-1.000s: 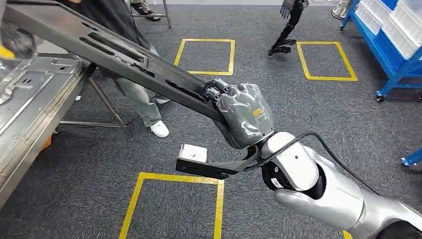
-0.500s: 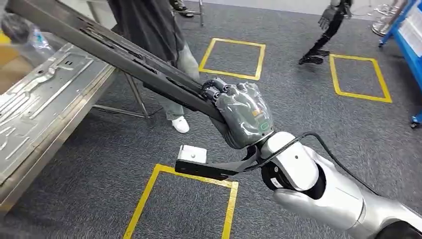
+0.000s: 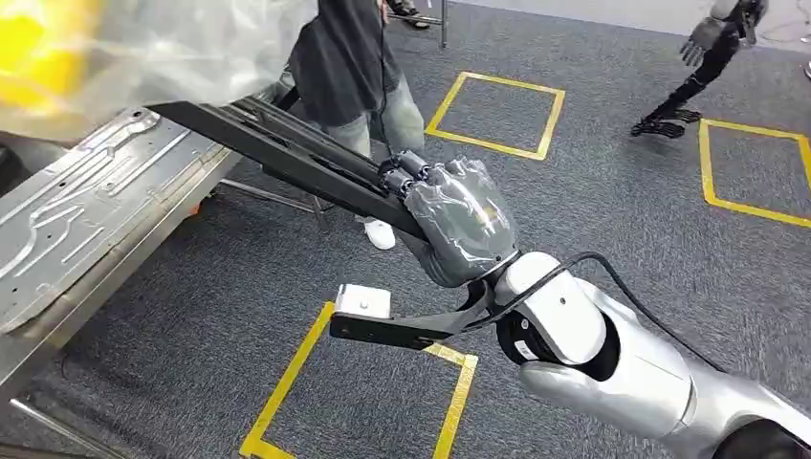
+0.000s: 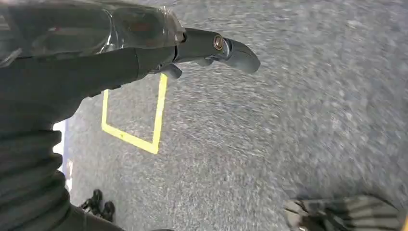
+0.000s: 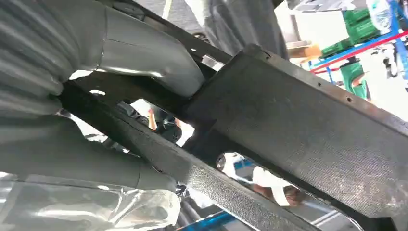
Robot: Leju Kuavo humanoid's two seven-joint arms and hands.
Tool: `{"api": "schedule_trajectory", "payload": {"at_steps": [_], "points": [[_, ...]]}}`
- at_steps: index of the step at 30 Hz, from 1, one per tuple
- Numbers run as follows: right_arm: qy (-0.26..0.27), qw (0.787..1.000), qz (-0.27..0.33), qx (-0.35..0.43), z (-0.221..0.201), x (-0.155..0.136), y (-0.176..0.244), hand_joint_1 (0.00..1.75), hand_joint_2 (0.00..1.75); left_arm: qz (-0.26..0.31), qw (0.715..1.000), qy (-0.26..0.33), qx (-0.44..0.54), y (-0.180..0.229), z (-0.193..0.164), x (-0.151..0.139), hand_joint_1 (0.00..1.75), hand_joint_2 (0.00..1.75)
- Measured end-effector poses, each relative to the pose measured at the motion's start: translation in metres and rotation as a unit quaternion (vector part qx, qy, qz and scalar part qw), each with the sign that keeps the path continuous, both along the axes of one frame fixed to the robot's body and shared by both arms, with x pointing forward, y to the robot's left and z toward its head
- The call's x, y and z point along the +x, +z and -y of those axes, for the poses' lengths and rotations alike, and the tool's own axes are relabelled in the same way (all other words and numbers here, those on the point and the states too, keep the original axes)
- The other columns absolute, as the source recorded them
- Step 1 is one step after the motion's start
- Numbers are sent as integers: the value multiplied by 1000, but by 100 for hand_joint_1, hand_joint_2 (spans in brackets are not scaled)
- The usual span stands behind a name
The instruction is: Take the parts from the cabinet and place them on the table.
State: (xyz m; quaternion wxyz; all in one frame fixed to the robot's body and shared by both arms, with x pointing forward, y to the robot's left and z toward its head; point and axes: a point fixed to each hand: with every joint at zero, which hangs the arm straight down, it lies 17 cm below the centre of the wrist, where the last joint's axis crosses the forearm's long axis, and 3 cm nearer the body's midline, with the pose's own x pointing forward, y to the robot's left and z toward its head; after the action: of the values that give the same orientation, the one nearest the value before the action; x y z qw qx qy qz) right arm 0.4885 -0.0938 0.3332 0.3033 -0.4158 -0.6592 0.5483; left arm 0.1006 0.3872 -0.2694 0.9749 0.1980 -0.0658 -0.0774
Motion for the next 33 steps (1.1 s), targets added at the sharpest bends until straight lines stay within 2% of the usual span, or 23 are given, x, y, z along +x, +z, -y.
{"api": "schedule_trajectory", "payload": {"at_steps": [6, 17, 22, 33], "points": [[-2, 1000, -5, -4, 2, 0, -5, 175, 175, -8, 1000, 15, 20, 3, -22, -4, 0, 175], [-8, 1000, -13, -10, 8, 1, -14, 175, 175, 4, 999, 33, 23, 4, -25, 0, 0, 175], [-6, 1000, -9, -9, 6, 1, -10, 175, 175, 0, 999, 35, 23, 3, -25, -7, 0, 175], [-4, 1000, -9, -9, 6, 2, -9, 175, 175, 22, 999, 29, 25, 5, -24, 5, 0, 175]]}}
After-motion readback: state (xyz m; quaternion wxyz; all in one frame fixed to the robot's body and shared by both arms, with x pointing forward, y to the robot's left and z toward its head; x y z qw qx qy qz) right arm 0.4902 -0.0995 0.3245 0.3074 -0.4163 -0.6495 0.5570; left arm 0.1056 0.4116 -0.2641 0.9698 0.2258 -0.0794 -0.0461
